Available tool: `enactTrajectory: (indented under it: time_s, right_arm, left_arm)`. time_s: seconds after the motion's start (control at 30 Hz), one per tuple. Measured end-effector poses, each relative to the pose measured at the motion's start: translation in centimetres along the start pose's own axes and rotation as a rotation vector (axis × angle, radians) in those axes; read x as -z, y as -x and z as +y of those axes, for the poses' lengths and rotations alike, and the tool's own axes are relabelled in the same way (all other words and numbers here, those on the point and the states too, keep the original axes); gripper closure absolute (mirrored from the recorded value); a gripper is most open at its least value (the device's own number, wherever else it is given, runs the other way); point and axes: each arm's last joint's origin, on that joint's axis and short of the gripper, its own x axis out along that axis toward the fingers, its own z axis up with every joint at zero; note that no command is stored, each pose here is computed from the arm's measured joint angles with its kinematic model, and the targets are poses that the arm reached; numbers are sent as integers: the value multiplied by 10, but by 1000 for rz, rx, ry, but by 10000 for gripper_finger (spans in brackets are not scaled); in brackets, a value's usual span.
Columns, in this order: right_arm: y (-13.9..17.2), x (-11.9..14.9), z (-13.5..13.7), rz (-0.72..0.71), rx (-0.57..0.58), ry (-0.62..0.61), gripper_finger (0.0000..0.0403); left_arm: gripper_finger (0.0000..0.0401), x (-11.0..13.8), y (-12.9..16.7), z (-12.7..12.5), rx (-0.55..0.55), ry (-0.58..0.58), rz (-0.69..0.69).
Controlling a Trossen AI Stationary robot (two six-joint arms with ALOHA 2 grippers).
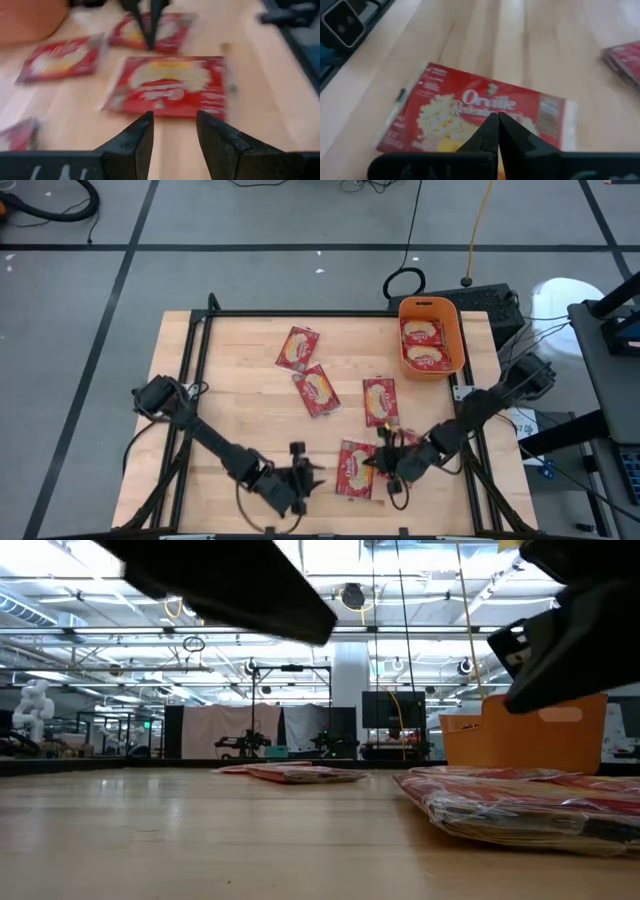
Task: Sort popcorn bags into baskets
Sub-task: Put the red popcorn bag into the orange container
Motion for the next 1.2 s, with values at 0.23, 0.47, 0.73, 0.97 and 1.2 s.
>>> enactTrajectory:
  time_s: [0.23,0.47,0.73,0.97,1.2]
  right_arm:
    - [-8,7,9,-2,-19,9,403]
    - [-7,5,10,-24,-25,-2,403]
    - [-7,5,10,-24,-29,-4,403]
    - [-7,5,10,-23,-29,-3,403]
    - [-7,6,10,-13,-30,0,403]
  left_arm:
    - [248,4,-6,-37,65,-214,-148]
    - [204,3,-21,-45,47,-348,-98]
    - [163,-7,-34,-40,113,-555,6]
    - [187,-5,-50,-16,218,-733,98]
    - [214,-8,-57,-5,232,-864,82]
